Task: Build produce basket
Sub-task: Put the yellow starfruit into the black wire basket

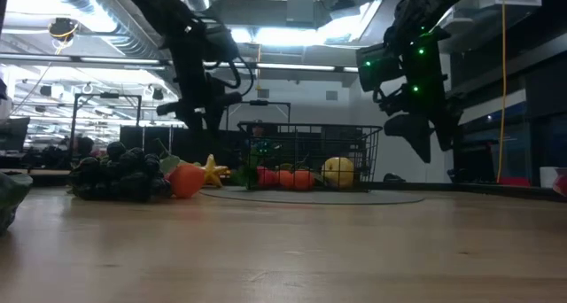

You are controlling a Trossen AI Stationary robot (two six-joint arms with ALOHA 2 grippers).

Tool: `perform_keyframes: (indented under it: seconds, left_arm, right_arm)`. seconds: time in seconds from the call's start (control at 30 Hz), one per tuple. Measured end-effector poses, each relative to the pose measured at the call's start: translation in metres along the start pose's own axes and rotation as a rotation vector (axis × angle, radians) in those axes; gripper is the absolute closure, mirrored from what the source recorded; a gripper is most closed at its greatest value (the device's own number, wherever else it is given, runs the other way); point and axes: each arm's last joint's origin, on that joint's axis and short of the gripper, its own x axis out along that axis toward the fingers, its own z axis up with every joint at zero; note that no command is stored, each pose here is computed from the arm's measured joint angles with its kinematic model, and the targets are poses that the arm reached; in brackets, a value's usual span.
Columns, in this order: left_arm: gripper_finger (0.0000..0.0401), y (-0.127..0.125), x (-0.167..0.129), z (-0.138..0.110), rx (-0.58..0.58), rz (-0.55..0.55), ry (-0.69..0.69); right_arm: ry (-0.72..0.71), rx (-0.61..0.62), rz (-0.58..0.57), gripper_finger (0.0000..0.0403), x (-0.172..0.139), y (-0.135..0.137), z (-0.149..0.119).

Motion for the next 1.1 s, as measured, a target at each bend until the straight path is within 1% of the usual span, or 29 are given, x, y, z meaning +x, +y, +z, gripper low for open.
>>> perform_keyframes:
  seconds: [0.17, 0.4, 0.57, 0.8, 0.97, 1.03, 1.1]
  left_arm:
    - [0.0273, -0.002, 0.013, -0.002, -0.014, 0.013, 0.022]
    - [0.0273, -0.005, 0.032, -0.005, 0.017, 0.026, 0.047]
    - [0.0273, -0.004, 0.033, -0.008, 0.03, 0.037, 0.079]
    - [0.0273, 0.001, 0.032, -0.015, 0.114, 0.066, 0.167]
    - [0.0274, 0.003, 0.031, -0.019, 0.131, 0.086, 0.206]
    - [0.0283, 0.003, 0.031, -0.019, 0.132, 0.088, 0.211]
    - [0.0307, 0.003, 0.031, -0.02, 0.138, 0.087, 0.213]
  right_arm:
    - [-0.009, 0.023, 0.007, 0.0124, 0.0, 0.001, 0.001]
    - [-0.009, 0.028, 0.008, 0.0124, 0.0, 0.001, 0.001]
    - [-0.01, 0.028, 0.008, 0.0124, 0.0, 0.001, 0.001]
    - [-0.013, 0.028, 0.01, 0.0124, 0.0, 0.001, 0.001]
    - [-0.014, 0.028, 0.01, 0.0124, 0.0, 0.001, 0.002]
    - [-0.017, 0.029, 0.012, 0.0124, 0.0, 0.001, 0.002]
    - [-0.019, 0.03, 0.013, 0.0124, 0.0, 0.002, 0.002]
